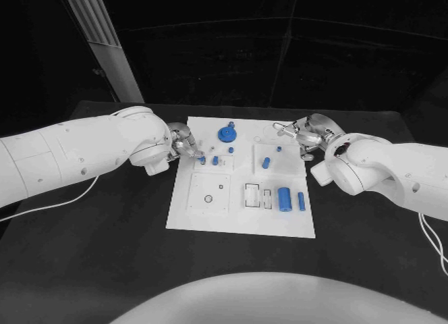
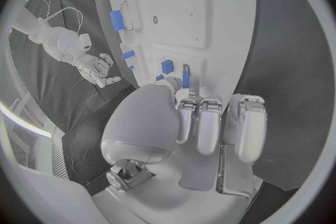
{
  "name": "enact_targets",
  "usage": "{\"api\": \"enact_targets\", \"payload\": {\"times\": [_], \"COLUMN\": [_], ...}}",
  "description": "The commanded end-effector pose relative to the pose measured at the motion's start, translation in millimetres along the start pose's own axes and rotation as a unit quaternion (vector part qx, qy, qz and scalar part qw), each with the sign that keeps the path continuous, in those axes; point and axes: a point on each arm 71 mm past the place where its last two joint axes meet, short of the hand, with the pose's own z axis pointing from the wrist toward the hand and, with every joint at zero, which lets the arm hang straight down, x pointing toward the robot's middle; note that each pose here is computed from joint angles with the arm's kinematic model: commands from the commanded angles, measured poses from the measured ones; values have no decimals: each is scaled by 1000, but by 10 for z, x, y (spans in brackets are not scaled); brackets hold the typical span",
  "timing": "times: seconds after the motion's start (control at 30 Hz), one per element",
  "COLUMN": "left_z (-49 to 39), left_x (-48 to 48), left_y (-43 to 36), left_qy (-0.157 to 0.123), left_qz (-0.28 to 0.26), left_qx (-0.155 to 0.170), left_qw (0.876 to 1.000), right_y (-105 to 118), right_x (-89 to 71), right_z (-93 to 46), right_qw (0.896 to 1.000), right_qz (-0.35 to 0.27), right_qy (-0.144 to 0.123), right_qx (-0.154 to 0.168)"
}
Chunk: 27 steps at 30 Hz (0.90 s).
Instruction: Assemble the parts on the task board
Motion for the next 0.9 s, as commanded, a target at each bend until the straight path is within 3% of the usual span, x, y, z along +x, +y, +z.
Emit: {"api": "enact_targets", "payload": {"times": [0.03, 0.9], "left_z": [4, 10], "left_x": [-7, 19], "left_y": [-21, 9], "left_qy": [-1, 20], "left_qz": [2, 14], "left_qx": [4, -19], "left_qw": [1000, 1000], "right_y": [15, 16], "right_x": [-1, -1], "right_z": [0, 0], "right_qw": [1000, 1000], "right_qz": [-1, -1], "right_qy": [-2, -2], "right_qx": [-4, -4]}}
